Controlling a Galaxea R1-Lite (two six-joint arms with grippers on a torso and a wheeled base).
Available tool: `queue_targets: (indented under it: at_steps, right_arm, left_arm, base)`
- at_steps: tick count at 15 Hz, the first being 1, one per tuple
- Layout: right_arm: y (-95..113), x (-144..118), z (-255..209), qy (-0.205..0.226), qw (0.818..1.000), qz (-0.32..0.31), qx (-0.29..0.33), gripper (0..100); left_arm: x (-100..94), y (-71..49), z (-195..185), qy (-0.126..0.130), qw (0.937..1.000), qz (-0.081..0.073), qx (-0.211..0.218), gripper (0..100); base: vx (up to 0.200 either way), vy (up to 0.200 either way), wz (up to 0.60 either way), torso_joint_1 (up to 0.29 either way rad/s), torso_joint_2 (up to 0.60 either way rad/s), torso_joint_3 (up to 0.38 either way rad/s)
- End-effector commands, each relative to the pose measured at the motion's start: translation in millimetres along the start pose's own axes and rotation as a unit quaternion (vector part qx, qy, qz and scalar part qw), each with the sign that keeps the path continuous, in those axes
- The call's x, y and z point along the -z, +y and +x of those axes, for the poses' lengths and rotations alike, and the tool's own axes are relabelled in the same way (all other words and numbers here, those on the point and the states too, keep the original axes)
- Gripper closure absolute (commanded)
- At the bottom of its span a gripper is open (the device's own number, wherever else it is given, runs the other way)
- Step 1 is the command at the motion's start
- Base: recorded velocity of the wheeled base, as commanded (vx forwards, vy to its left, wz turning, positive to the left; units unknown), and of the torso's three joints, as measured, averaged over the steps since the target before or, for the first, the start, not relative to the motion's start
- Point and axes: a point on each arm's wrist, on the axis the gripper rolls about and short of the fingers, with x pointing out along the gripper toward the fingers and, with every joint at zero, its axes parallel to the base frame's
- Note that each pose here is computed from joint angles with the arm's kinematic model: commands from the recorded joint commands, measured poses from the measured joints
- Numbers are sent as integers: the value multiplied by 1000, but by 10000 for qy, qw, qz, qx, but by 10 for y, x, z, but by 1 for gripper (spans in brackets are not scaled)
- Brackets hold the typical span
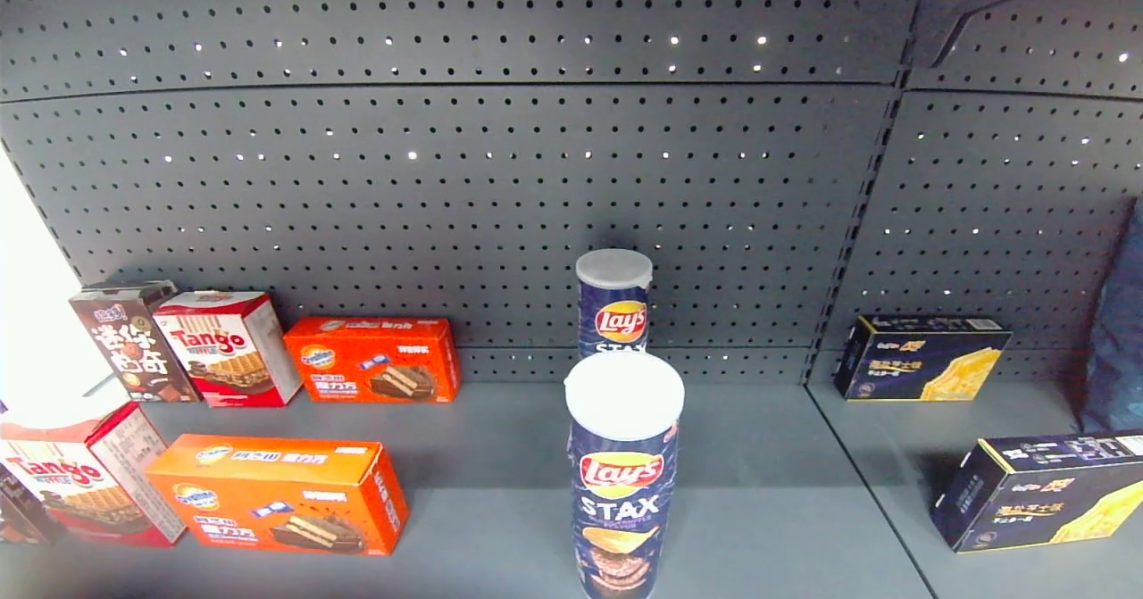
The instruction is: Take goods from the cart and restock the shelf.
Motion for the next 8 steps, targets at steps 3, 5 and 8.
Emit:
queue_targets:
  at_steps: [3,5,8]
  right_arm:
    - [0,0,2,13,10000,0,0,0]
    - [0,1,1,6,10000,0,0,0]
    - [0,0,2,13,10000,0,0,0]
  left_arm:
    - [0,0,1,8,10000,12,7,0]
    - [0,0,1,8,10000,4,0,0]
    - [0,0,1,7,10000,20,15,0]
  base:
    - [0,0,0,0,0,0]
    - [0,0,0,0,0,0]
    - [0,133,0,5,0,3]
